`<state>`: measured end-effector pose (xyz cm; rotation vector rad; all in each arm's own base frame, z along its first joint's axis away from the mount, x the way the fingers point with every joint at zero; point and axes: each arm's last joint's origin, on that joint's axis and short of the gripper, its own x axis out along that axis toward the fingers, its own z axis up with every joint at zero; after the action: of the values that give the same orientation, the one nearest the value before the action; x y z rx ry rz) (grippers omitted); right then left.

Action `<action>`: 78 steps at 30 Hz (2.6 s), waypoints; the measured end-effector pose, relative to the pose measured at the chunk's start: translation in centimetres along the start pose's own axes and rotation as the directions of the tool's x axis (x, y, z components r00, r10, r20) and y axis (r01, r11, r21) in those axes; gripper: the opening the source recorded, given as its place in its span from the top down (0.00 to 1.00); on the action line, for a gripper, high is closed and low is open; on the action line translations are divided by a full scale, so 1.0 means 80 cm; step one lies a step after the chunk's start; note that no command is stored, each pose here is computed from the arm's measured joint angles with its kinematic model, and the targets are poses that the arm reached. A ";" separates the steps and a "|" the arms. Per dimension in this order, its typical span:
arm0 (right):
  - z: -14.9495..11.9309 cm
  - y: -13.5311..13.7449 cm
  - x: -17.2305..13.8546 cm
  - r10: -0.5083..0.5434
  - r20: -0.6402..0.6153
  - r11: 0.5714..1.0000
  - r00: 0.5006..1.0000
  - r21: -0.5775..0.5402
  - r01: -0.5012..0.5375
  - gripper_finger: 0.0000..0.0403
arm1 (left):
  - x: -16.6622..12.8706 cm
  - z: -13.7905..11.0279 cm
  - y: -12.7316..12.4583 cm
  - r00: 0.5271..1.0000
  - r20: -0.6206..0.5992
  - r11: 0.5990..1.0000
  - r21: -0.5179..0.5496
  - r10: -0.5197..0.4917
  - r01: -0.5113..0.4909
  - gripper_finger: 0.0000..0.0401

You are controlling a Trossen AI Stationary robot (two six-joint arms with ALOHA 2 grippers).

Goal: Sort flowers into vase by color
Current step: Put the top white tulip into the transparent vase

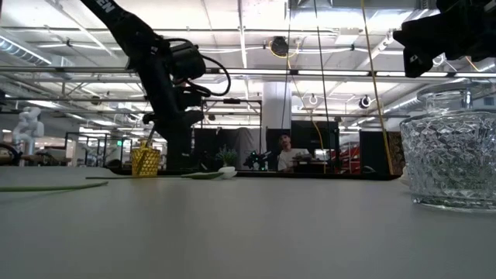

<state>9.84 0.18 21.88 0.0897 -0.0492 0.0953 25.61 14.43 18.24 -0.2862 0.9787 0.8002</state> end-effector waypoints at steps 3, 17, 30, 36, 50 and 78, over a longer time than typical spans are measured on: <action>0.000 0.000 0.000 0.000 0.000 1.000 1.000 0.000 0.000 0.79 | -0.001 0.001 -0.006 0.999 0.007 0.999 0.005 -0.052 0.052 0.64; 0.000 0.000 0.000 0.000 0.000 1.000 1.000 0.000 0.000 0.79 | -0.003 0.014 -0.011 0.991 0.124 0.989 -0.136 -0.044 0.061 0.64; 0.000 0.000 0.000 0.000 0.000 1.000 1.000 0.000 0.000 0.79 | -0.003 -0.002 -0.010 1.000 0.000 0.983 -0.183 -0.003 0.003 0.64; 0.000 0.000 0.000 0.000 0.000 1.000 1.000 0.000 0.000 0.79 | -0.003 -0.001 -0.014 1.000 0.019 0.984 -0.180 -0.010 0.014 0.64; 0.000 0.000 0.000 0.000 0.000 1.000 1.000 0.000 0.000 0.79 | 0.026 -0.010 -0.030 0.999 -0.031 0.993 -0.116 -0.028 0.024 0.64; 0.001 0.000 0.000 0.000 0.002 1.000 1.000 0.000 0.000 0.79 | 0.052 -0.008 -0.022 0.998 -0.017 0.998 0.011 0.057 -0.057 0.64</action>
<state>9.82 0.19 21.94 0.0896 -0.0511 0.0954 27.71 14.82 14.22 -0.2576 1.0106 0.8456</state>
